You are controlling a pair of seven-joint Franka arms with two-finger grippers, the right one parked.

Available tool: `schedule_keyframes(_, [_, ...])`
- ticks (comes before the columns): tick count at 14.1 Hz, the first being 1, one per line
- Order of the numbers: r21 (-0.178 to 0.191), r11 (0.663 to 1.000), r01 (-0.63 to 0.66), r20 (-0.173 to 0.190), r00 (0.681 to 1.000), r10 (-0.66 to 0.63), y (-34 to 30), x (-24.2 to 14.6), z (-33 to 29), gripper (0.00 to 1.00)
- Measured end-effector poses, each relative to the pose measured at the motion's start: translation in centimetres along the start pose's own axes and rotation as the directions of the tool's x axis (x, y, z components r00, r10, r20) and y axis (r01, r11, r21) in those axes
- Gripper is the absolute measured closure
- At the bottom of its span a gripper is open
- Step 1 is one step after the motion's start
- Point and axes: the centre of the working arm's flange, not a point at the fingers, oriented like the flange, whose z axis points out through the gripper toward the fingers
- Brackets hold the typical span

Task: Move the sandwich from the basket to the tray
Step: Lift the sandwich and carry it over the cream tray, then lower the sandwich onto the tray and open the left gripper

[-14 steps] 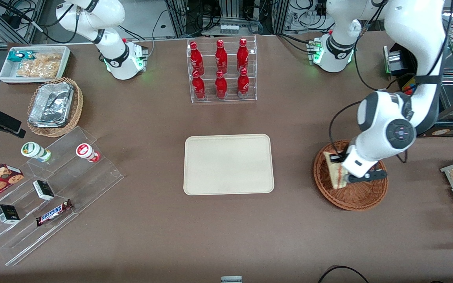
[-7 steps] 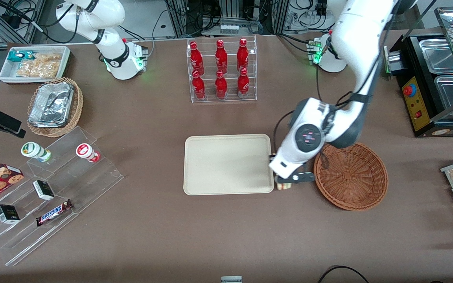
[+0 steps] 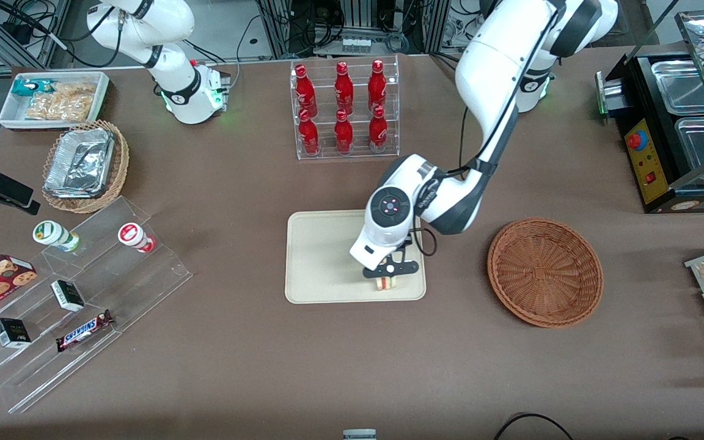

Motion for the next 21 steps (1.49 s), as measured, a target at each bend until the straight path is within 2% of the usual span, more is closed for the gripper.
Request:
schedule_keyframes(4, [0.0,1.0,-0.023,-0.001,1.0,0.023,2.3,-1.4,1.4,0.85])
schedule_keyframes(6, [-0.013,0.999,-0.03,-0.015,0.999,0.03,3.0,-1.7,1.8,0.85])
schedule_keyframes(8, [-0.017,0.999,-0.029,-0.02,0.999,0.029,3.0,-1.5,1.9,0.81])
schedule_keyframes(11, [-0.023,0.999,-0.027,-0.029,0.999,0.026,3.1,-1.2,1.5,0.58])
schedule_keyframes(13, [-0.034,0.999,-0.028,-0.039,0.999,0.027,3.3,-1.1,0.4,0.38])
schedule_keyframes(16, [-0.031,0.999,-0.027,-0.046,0.999,0.026,3.0,-1.0,-3.8,0.07])
schedule_keyframes(17, [-0.024,0.999,-0.027,-0.053,0.998,0.025,2.5,-1.1,-5.9,0.0])
schedule_keyframes(19, [0.015,1.0,-0.016,-0.047,0.999,0.016,0.7,-1.5,-10.6,0.0])
schedule_keyframes(21, [0.028,0.999,0.028,-0.042,0.999,-0.027,-2.6,-0.7,-15.4,0.0])
